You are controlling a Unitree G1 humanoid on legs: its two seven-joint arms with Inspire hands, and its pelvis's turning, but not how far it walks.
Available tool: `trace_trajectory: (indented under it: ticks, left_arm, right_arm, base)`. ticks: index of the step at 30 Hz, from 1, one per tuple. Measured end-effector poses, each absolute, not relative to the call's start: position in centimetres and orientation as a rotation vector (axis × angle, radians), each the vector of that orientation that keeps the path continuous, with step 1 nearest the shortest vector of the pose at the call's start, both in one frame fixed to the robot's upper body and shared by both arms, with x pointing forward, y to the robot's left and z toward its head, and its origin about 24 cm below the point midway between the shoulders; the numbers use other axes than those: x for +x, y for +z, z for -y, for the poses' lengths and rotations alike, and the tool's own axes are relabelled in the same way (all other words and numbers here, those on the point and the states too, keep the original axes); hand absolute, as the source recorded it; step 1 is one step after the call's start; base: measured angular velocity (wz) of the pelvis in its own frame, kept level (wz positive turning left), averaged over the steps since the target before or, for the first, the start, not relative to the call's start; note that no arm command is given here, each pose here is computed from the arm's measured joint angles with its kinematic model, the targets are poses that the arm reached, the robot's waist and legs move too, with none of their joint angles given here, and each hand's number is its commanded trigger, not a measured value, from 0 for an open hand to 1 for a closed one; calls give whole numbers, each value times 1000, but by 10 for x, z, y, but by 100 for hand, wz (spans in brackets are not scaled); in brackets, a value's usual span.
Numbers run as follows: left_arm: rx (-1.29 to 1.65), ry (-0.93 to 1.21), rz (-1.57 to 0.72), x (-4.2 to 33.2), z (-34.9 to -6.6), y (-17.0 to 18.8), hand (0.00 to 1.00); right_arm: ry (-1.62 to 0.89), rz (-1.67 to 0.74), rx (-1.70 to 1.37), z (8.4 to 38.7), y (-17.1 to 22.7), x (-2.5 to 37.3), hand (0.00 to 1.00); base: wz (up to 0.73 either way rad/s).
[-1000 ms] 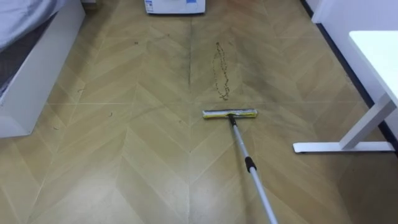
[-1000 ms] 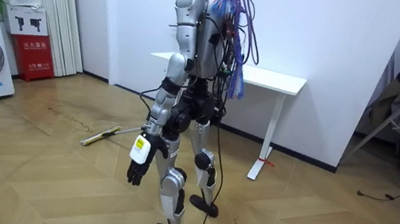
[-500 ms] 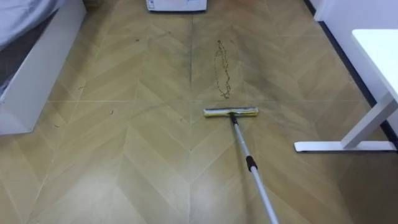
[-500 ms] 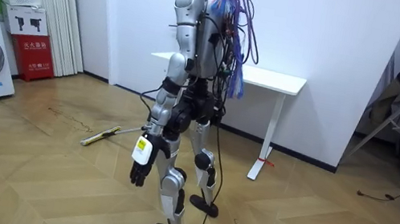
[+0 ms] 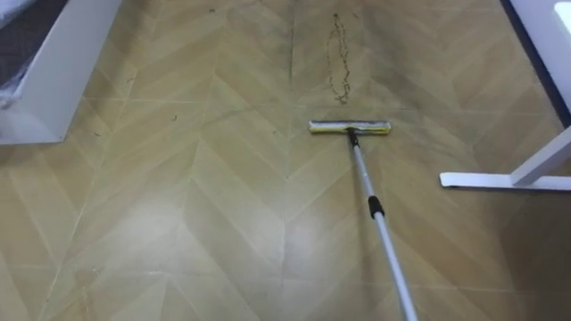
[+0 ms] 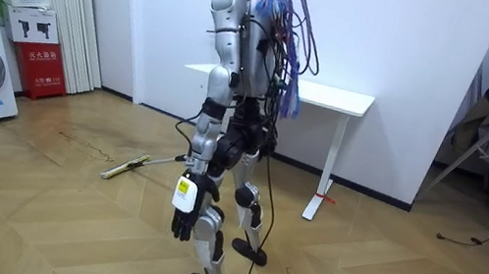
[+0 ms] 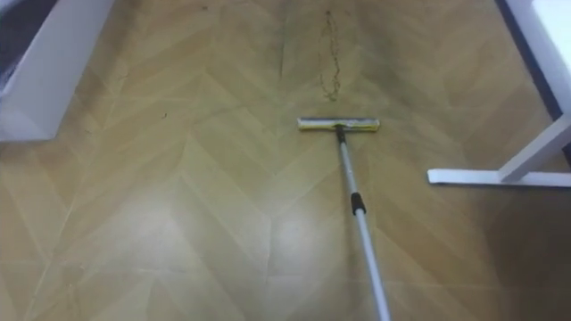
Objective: Mop floor
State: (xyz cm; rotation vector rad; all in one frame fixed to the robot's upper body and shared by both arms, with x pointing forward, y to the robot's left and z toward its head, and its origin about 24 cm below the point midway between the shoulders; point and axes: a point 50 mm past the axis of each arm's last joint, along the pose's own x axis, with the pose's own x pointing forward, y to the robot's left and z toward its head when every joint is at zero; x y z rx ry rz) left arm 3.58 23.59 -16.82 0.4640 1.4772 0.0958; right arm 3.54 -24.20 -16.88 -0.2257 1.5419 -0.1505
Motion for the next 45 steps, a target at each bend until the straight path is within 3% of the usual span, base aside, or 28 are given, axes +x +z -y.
trace_trajectory:
  ticks: [11, 17, 21, 24, 26, 29, 34, 36, 42, 45]
  left_arm:
    - [407, 128, -1497, 36, -234, -170, 0]
    - [387, 113, -1495, 43, -233, -170, 0]
    - [363, 156, -1513, 35, -246, -167, 0]
    - [355, 125, -1542, 24, -246, -168, 0]
    - [341, 104, -1557, 17, -246, -168, 0]
    - [337, 61, -1570, 20, -246, -169, 0]
    - [324, 74, -1529, 41, -241, -169, 0]
    - [338, 84, -1499, 48, -240, -168, 0]
    - [358, 74, -1454, 50, -226, -171, 0]
    - [364, 86, -1470, 43, -224, -172, 0]
  right_arm:
    - [-224, -1597, -152, 243, -169, 33, 100]
    - [-245, -1500, -181, 262, -154, 95, 100]
    - [-264, -1262, -227, 291, -116, 176, 100]
    - [-244, -1192, -209, 298, -104, 193, 100]
    - [-243, -1209, -159, 296, -109, 185, 100]
    - [-276, -1309, -96, 301, -127, 138, 100]
    - [-364, -1649, -73, 302, -149, 17, 100]
    - [-362, -1709, -57, 291, -153, -2, 100]
    - [-335, -1700, -109, 273, -160, 5, 100]
    - [-314, -1662, -167, 274, -159, 31, 100]
  base:
    - [-3]
    - [18]
    - [-11]
    - [1]
    - [8]
    - [22]
    - [43]
    - [-26]
    - [-65]
    - [-38]
